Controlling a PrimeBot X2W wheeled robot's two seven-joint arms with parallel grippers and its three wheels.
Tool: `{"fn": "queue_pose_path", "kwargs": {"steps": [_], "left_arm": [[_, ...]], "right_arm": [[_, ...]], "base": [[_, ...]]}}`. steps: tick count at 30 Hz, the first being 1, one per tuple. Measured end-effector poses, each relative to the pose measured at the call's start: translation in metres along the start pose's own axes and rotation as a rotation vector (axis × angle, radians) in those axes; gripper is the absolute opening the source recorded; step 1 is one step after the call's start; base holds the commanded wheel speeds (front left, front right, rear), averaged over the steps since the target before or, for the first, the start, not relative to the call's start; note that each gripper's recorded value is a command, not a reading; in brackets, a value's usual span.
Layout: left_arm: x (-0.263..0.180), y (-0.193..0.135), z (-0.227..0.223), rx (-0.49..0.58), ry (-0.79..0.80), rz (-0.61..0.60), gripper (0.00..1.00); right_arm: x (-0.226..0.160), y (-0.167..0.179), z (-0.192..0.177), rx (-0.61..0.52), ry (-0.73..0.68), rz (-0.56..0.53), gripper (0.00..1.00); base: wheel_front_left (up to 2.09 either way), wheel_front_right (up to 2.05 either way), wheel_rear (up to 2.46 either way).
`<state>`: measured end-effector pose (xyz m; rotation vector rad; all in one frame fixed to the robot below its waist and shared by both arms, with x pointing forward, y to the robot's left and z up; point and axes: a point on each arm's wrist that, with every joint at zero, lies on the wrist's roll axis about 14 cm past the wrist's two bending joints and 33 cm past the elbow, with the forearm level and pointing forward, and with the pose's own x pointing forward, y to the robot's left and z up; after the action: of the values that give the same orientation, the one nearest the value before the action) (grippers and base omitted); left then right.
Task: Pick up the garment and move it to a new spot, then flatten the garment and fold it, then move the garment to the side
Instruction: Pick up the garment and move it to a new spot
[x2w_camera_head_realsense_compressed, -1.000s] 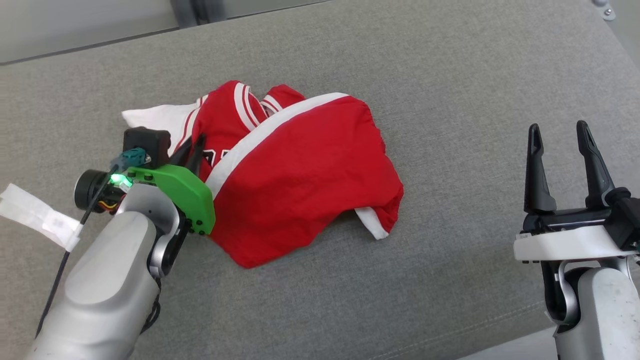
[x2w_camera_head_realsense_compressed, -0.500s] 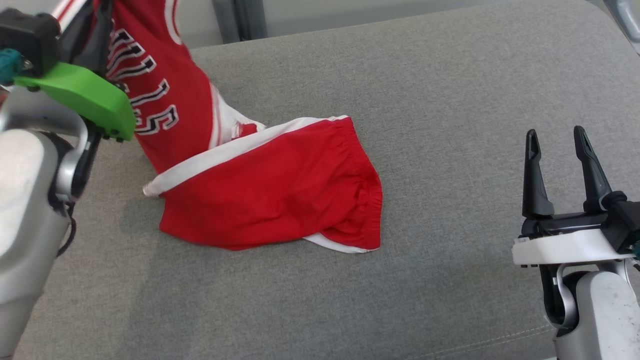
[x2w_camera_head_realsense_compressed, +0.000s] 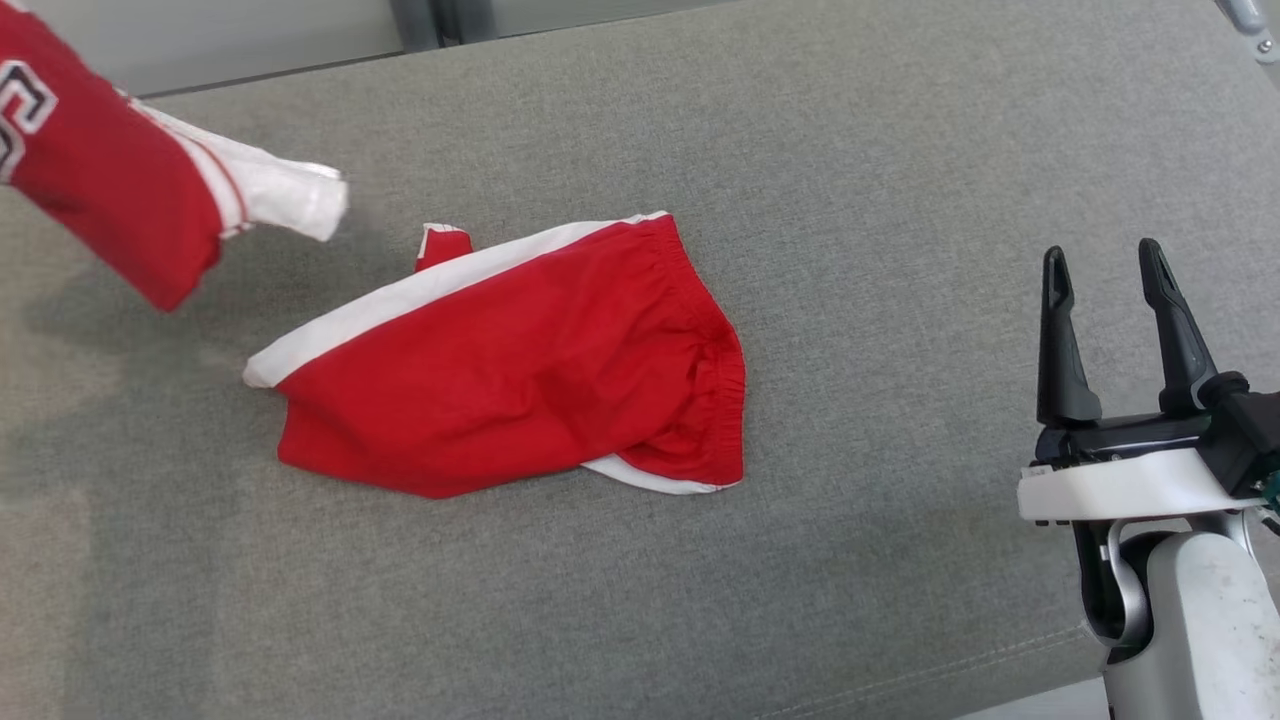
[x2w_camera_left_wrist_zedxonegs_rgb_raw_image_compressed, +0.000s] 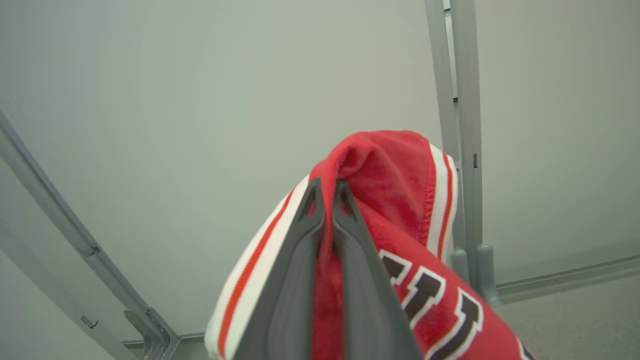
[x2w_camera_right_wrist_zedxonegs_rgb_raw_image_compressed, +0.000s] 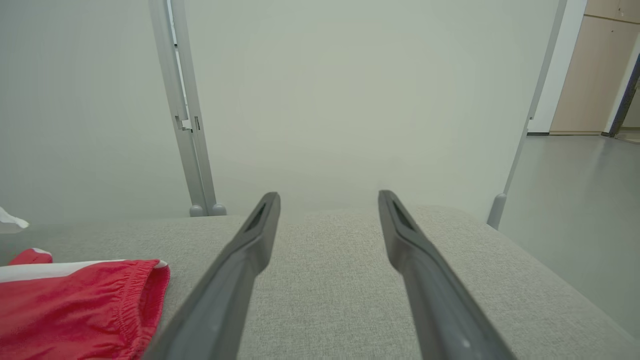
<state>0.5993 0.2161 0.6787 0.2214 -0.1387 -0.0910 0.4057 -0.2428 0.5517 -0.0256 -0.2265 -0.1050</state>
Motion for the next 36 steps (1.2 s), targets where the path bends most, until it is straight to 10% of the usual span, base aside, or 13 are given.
{"fn": "queue_pose_path", "kwargs": {"steps": [9, 25, 27, 28, 29, 36], "left_arm": [[0.011, 0.068, -0.048, 0.012, 0.075, 0.179, 0.00], [-0.025, 0.067, -0.263, -0.171, 0.489, 0.355, 0.00], [-0.031, 0.063, -0.280, -0.200, 0.523, 0.370, 0.33], [-0.033, 0.062, -0.285, -0.212, 0.530, 0.379, 0.89], [-0.034, 0.062, -0.287, -0.214, 0.525, 0.387, 1.00], [-0.036, 0.064, -0.265, -0.268, 0.425, 0.389, 1.00]], "right_arm": [[0.007, -0.007, -0.017, -0.038, 0.040, -0.016, 1.00], [0.042, 0.021, -0.054, -0.059, 0.082, 0.074, 1.00], [0.042, 0.022, -0.059, -0.066, 0.093, 0.079, 1.00], [0.042, 0.022, -0.060, -0.067, 0.096, 0.078, 1.00], [0.042, 0.021, -0.060, -0.069, 0.097, 0.077, 1.00], [0.042, 0.024, -0.045, -0.061, 0.063, 0.082, 1.00]], "base": [[0.00, 0.00, 0.00], [0.00, 0.00, 0.00], [0.00, 0.00, 0.00], [0.00, 0.00, 0.00], [0.00, 0.00, 0.00], [0.00, 0.00, 0.00]]}}
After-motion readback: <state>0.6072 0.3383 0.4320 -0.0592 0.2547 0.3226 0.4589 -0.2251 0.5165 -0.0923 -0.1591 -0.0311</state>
